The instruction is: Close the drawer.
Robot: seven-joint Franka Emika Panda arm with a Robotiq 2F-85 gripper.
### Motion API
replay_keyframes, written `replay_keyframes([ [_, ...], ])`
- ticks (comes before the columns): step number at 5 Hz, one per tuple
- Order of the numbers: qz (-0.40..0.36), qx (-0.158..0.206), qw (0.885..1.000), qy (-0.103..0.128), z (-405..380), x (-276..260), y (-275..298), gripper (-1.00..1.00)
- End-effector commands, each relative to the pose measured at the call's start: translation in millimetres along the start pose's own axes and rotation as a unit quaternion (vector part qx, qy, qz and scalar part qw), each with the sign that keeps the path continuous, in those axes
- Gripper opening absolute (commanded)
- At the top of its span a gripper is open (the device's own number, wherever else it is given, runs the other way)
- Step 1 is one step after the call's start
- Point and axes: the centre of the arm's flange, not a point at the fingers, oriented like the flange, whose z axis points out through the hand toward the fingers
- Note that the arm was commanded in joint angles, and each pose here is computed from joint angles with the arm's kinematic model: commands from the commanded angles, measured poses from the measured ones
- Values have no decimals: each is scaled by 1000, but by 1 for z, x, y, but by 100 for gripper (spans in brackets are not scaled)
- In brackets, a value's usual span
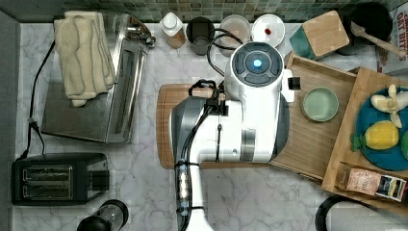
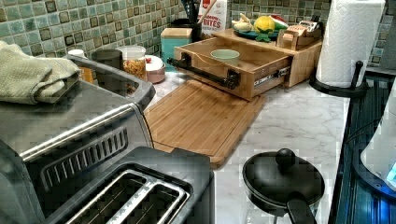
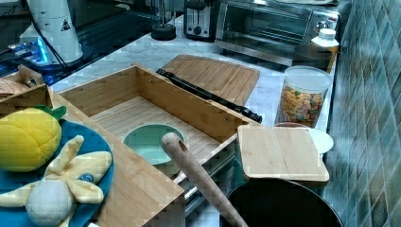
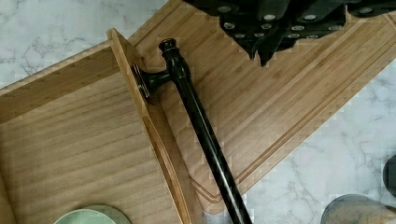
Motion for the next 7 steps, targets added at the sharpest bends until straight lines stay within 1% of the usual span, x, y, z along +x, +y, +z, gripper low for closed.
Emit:
replay_keyframes([
  [1,2,-5,1000,-4,6,1,4,-100],
  [2,-44,-14,999,-4,22,6,-6,-100],
  [3,-109,-2,994,0,39,9,-17,-100],
  [4,-159,-2,987,22,60,12,-39,-100],
  [5,-158,-11,987,8,73,21,-44,-100],
  [6,-180,-31,983,35,92,21,-45,-100],
  [7,-225,-34,972,59,110,17,-38,-100],
])
